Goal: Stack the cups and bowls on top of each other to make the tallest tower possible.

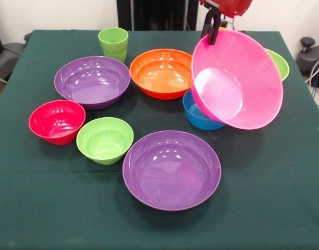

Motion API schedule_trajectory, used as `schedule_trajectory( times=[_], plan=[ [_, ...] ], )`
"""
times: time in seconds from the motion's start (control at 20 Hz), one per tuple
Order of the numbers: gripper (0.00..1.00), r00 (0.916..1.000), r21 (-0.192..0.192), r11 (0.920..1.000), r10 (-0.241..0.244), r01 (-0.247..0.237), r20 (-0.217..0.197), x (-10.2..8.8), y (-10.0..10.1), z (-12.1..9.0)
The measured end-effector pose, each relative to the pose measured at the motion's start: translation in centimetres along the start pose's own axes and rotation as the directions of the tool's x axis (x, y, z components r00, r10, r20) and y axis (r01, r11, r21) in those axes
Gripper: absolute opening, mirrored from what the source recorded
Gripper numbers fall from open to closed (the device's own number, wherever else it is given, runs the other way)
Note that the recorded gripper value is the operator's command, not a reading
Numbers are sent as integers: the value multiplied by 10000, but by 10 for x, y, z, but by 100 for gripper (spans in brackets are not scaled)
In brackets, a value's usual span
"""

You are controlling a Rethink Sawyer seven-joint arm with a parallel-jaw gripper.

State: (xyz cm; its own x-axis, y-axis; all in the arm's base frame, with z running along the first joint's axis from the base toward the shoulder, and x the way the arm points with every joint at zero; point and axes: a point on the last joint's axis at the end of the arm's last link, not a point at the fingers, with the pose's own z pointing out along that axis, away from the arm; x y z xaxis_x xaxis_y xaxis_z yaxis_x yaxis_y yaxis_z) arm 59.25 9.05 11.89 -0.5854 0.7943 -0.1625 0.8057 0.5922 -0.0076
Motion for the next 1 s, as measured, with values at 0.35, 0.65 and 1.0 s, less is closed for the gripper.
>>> schedule_trajectory(
  times=[0.35,0.65,1.0],
  plan=[
    [0,10000,-23,10000,-30,30,34,-2,-2,4],
    [0,10000,-57,10000,-62,62,-9,0,0,5],
    [0,9999,-92,9999,-106,105,-55,3,3,5]
  ],
)
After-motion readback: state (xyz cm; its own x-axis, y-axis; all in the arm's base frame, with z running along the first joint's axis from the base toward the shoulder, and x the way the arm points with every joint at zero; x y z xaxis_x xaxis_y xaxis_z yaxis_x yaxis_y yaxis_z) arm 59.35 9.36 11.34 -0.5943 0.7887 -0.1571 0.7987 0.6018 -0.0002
